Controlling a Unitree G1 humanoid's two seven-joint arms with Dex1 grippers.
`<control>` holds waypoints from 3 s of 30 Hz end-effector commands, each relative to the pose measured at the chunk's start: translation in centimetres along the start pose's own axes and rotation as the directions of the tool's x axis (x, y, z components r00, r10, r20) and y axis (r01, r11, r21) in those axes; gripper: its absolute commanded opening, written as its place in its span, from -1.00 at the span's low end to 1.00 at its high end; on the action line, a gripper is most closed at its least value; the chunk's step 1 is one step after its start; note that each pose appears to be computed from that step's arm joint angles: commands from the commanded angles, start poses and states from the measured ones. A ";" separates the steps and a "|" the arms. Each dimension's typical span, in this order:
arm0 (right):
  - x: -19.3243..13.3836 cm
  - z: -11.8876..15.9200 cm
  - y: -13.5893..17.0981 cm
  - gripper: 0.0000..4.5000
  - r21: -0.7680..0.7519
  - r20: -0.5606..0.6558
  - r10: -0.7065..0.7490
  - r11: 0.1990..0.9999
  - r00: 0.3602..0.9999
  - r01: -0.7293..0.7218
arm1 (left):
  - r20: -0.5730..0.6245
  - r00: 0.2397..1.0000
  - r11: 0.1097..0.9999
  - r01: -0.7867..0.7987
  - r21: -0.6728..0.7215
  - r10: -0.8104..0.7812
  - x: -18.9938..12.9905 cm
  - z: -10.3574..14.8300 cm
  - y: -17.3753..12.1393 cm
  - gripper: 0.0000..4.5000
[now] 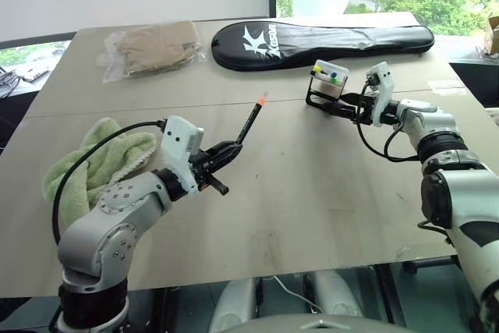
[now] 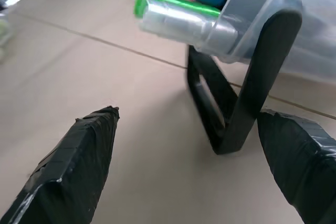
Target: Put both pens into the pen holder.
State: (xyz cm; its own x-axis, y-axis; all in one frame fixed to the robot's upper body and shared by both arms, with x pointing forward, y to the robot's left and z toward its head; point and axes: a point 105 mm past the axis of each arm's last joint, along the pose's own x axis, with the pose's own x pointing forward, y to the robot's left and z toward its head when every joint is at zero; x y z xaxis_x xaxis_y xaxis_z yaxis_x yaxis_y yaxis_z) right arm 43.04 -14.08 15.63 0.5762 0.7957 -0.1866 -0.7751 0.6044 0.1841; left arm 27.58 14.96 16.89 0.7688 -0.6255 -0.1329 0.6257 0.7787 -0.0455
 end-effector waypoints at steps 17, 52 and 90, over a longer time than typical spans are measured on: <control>-2.6 0.2 5.8 1.00 0.002 0.058 0.082 0.997 0.995 -0.082 | 0.025 0.995 0.989 0.094 0.115 -0.097 -0.5 1.5 -0.7 -0.98; -2.7 16.5 14.5 -0.98 -0.353 0.442 -0.110 0.891 0.890 0.285 | 0.159 0.987 0.978 -0.031 0.208 -0.002 0.6 2.5 1.9 0.58; 3.1 9.3 9.6 -0.39 -0.815 0.090 -0.269 0.534 0.959 0.226 | 0.222 0.955 0.970 0.153 0.190 -0.195 -0.7 4.0 -2.4 0.58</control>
State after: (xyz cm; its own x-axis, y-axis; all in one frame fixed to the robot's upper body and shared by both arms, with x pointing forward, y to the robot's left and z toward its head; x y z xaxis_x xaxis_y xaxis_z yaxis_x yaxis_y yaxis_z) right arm 40.11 -5.95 23.91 0.7913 0.5826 -0.1855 -0.5276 0.4973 -0.6887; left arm 26.50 13.39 19.99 0.6525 -0.7544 0.0716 0.7496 0.6564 0.0848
